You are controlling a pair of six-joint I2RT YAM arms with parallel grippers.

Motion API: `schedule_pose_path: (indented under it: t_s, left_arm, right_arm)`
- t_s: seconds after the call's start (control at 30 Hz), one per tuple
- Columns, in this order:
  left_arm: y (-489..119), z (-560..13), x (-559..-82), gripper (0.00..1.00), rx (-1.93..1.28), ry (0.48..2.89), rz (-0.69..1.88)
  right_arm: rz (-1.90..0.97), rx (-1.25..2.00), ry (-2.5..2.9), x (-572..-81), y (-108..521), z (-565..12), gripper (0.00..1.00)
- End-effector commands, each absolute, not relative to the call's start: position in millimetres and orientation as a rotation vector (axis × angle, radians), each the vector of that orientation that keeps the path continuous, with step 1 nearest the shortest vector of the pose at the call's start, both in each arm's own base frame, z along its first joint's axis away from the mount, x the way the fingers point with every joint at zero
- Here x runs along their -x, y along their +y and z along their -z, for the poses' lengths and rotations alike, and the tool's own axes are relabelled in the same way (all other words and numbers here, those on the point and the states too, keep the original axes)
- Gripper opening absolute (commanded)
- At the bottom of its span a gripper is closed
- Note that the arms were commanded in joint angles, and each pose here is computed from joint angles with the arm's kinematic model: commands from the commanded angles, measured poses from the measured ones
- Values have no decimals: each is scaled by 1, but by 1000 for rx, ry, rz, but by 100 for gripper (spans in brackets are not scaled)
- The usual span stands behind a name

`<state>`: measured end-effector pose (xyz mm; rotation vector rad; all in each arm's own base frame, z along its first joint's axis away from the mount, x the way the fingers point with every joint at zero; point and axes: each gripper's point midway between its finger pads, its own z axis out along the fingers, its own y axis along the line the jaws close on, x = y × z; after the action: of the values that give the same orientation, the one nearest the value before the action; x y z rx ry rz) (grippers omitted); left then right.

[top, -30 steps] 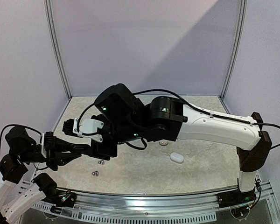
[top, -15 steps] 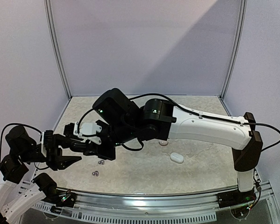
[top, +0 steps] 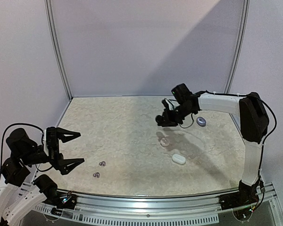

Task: Insert the wireless bluetooth earbuds into the charging case
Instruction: Place the charging case with the earbuds at the center of the board.

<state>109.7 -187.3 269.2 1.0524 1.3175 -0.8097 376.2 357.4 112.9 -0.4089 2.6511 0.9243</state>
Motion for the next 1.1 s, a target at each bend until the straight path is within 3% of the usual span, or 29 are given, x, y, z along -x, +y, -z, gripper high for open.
schedule_pose_path:
  t_s: [0.0, 0.17, 0.73, 0.97, 1.07]
  left_arm:
    - [-186, -266, -110, 99, -1039, 1324, 809]
    - [-185, -266, -110, 99, -1038, 1318, 807]
    - [-184, -266, -109, 99, -1039, 1315, 798]
    - [-185, -266, -110, 99, -1039, 1319, 798]
    - [-185, -266, -110, 99, -1040, 1316, 799]
  right_arm:
    - [-1042, 124, 2690, -372, 319, -120, 0]
    - [-1012, -63, 2761, -383, 260, -82, 0]
    - [-891, -73, 2966, -390, 214, -26, 15]
    - [-758, -36, 2990, -401, 200, -34, 62]
    - [-651, 21, 2956, -415, 192, -60, 75]
